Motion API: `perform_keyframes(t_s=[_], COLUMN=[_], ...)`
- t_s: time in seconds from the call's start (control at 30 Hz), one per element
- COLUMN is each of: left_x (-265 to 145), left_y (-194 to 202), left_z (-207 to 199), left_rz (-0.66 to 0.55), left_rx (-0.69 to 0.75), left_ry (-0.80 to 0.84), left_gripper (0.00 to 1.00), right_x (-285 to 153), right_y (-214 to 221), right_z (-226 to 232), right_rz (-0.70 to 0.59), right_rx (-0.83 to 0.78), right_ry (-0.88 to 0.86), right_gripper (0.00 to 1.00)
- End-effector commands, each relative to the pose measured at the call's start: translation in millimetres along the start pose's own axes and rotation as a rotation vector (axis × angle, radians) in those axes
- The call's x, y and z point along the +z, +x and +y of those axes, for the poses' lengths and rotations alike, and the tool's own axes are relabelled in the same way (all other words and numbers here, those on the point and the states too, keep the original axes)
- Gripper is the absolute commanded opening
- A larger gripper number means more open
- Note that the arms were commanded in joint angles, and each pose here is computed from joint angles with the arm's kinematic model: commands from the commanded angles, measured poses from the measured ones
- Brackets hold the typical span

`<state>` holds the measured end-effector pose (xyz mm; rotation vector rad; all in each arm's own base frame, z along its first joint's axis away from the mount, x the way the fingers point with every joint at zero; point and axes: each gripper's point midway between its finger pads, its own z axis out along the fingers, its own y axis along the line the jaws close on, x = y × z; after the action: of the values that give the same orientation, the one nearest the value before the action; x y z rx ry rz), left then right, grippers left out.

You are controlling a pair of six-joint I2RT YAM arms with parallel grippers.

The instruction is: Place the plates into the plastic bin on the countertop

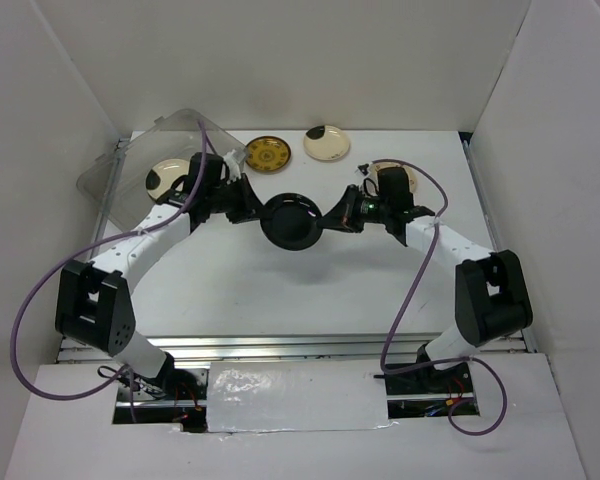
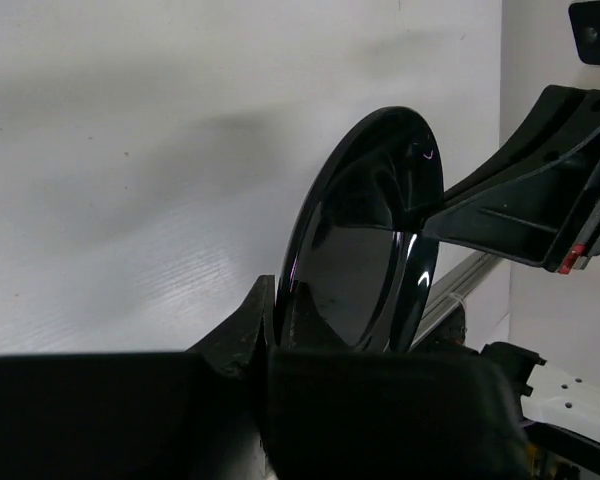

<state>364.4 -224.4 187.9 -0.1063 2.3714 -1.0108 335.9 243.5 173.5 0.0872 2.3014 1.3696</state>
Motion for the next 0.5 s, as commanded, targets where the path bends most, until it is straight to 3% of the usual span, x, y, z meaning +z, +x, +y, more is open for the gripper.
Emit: perform_keyframes(t_s=[0.0, 0.03, 0.07, 0.1, 0.2, 0.37, 0.47], left_x=[-11.6, -14.7, -22.2, -33.9, -81.2, -161.2, -163.9], left_y=[-20.1, -22.8, -34.9, -46.5, -93.2, -156.1, -181.7], left_z=[2.7, 5.6, 14.9, 15.4, 62.0, 162.4, 192.8], left_rz=[-0.088, -0.102, -0.149, -0.201, -0.418, -0.789, -0.819], left_rx=[0.005, -0.006, -0.046, -0.063, -0.224, -0.483, -0.524], left_ry=[-0.048, -0.054, -0.08, -0.081, -0.17, -0.29, -0.316], left_gripper=[0.0, 0.0, 0.0, 0.0, 0.0, 0.0, 0.0], right_x=[-10.7, -11.0, -12.2, -14.8, -21.3, -34.4, -38.5], right_y=[-8.8, -10.6, -13.6, -21.1, -22.4, -9.8, -0.9], right_z=[51.7, 51.8, 50.7, 38.5, -5.0, -31.7, -34.9], right_rz=[-0.002, -0.007, -0.016, -0.045, -0.094, -0.123, -0.127], right_rx=[-0.11, -0.107, -0.106, -0.084, -0.006, -0.002, -0.01], right_ry=[-0.189, -0.19, -0.191, -0.158, -0.042, 0.009, 0.015], right_gripper=[0.09, 0.29, 0.61, 0.99, 1.0, 1.0, 1.0])
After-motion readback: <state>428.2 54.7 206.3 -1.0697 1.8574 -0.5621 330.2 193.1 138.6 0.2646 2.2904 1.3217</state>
